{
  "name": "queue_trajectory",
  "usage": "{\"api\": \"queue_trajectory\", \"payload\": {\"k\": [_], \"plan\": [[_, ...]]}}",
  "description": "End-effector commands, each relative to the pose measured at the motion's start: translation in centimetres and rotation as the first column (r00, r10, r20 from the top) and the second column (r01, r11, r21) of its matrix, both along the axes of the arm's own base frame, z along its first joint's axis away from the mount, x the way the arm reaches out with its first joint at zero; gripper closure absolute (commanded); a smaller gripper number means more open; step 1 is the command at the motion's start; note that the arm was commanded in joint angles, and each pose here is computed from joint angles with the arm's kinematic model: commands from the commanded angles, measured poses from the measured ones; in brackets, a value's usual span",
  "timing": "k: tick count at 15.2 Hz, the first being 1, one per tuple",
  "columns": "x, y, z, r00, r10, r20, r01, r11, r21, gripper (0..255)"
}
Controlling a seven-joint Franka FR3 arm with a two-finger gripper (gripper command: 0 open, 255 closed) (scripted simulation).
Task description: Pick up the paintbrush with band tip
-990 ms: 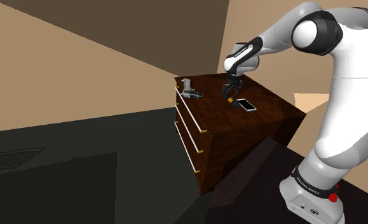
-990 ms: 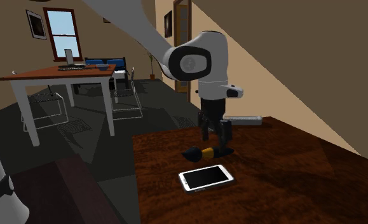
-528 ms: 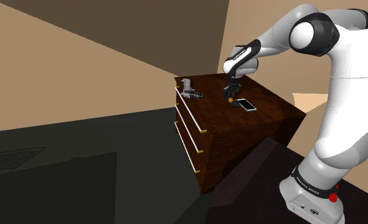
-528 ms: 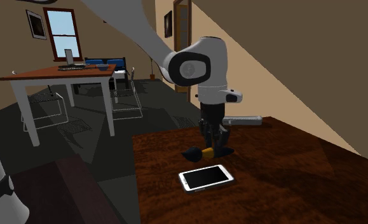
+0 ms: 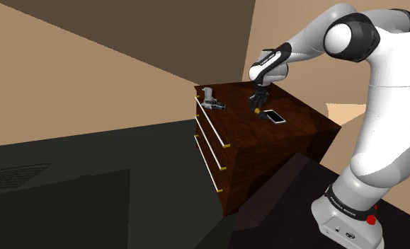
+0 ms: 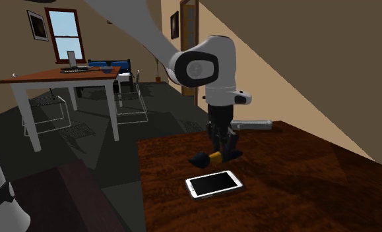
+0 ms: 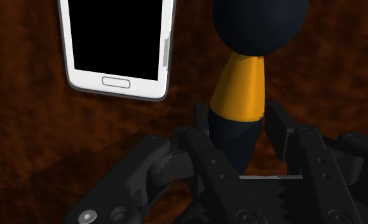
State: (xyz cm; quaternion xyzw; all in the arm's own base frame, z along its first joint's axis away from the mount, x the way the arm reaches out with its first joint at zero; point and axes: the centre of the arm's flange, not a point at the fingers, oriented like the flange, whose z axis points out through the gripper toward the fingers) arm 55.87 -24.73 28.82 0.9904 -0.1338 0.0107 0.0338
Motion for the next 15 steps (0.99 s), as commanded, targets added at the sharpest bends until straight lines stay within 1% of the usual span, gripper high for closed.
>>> {"api": "queue_trajectory", "payload": {"k": [1, 13, 15], "plan": [[0.1, 0.0, 0.9, 1.000, 0.000, 0.000, 0.000, 1.000, 0.000, 255], [0.1, 0.0, 7.3, 1.000, 0.000, 0.000, 0.000, 1.000, 0.000, 255], [0.1, 0.0, 7.4, 1.000, 0.000, 0.000, 0.000, 1.000, 0.000, 255]]}}
